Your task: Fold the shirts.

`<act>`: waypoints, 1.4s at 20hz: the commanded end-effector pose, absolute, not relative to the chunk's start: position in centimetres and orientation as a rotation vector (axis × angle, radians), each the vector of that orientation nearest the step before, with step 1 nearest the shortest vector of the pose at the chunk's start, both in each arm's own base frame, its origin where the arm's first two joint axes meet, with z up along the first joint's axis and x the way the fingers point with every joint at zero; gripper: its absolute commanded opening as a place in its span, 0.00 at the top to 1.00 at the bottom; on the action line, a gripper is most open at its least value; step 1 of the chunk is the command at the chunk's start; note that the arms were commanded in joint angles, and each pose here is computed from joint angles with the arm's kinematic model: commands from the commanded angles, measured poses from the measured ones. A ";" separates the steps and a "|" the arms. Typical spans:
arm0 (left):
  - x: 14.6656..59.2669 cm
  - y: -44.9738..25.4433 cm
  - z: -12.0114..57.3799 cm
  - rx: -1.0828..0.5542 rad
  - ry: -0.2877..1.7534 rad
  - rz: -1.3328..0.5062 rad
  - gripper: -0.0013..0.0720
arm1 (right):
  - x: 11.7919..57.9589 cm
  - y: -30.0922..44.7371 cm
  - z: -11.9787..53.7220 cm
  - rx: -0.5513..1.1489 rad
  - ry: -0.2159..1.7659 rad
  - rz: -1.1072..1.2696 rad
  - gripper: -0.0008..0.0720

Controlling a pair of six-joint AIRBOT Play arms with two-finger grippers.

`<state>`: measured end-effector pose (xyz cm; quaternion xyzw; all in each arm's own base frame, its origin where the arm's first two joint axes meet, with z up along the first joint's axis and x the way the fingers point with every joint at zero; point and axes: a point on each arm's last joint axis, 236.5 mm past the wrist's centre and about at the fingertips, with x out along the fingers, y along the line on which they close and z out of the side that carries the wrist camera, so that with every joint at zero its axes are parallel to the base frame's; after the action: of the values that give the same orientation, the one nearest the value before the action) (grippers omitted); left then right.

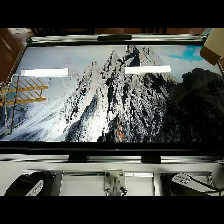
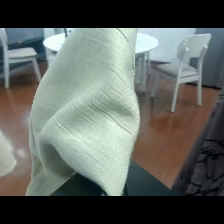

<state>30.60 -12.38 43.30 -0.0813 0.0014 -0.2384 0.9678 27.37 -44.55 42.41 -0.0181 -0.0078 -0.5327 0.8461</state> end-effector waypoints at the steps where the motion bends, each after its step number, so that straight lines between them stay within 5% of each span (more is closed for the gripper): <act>1: 30.5 -12.5 43.0 -0.196 0.024 -0.485 0.44 | 24.8 -46.5 42.4 -0.034 -0.033 -1.180 0.91; 28: 29.7 -13.6 39.5 -0.275 0.206 -0.521 0.44 | 17.3 -51.9 39.6 0.086 -0.050 -1.350 0.91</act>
<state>29.71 -13.62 39.60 -0.1344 0.0995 -0.2561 0.9521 18.02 -51.85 40.49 0.0177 -0.0336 -0.6153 0.7874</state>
